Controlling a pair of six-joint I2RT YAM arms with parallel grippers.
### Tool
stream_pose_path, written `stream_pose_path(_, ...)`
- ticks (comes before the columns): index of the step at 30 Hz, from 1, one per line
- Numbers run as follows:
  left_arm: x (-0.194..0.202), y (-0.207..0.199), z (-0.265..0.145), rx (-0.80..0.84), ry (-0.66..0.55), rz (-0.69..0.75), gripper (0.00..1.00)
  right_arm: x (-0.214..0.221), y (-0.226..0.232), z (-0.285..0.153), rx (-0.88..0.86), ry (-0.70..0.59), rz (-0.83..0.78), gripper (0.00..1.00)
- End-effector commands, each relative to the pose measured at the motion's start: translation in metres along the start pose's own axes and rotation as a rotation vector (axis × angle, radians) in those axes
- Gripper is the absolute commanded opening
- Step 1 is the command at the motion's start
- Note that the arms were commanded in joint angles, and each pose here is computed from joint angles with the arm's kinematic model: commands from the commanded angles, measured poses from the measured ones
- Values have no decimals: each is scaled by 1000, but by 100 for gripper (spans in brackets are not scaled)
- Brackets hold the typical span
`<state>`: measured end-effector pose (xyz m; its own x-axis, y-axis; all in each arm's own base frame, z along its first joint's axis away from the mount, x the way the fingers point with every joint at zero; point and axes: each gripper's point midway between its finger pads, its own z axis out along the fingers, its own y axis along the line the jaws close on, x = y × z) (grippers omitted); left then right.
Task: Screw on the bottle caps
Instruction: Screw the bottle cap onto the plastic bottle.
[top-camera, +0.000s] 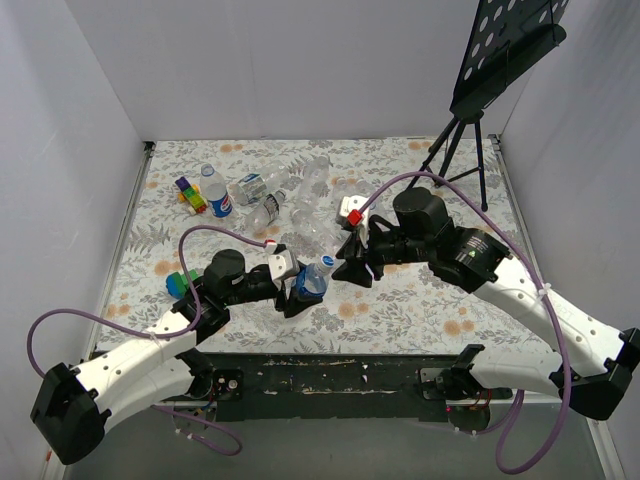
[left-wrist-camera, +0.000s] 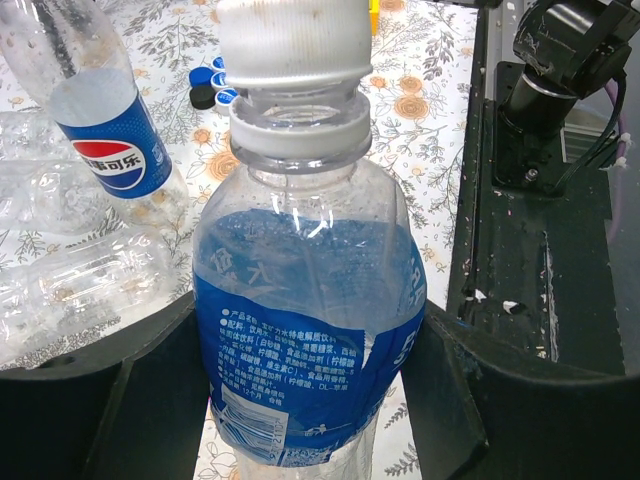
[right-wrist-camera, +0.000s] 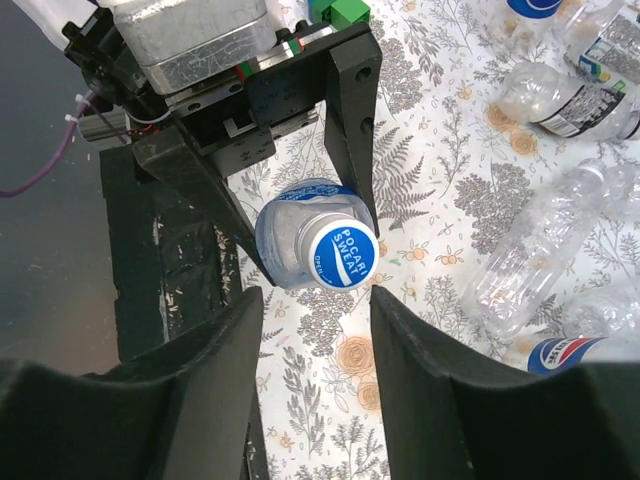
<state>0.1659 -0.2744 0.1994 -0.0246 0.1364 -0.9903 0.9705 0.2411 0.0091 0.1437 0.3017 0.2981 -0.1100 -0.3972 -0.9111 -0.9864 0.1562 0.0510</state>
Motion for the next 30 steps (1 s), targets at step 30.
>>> stream_pose_path(30,-19,-28,-1,181,-46,53,0,-19,22,-3,-279,-70,-195,59)
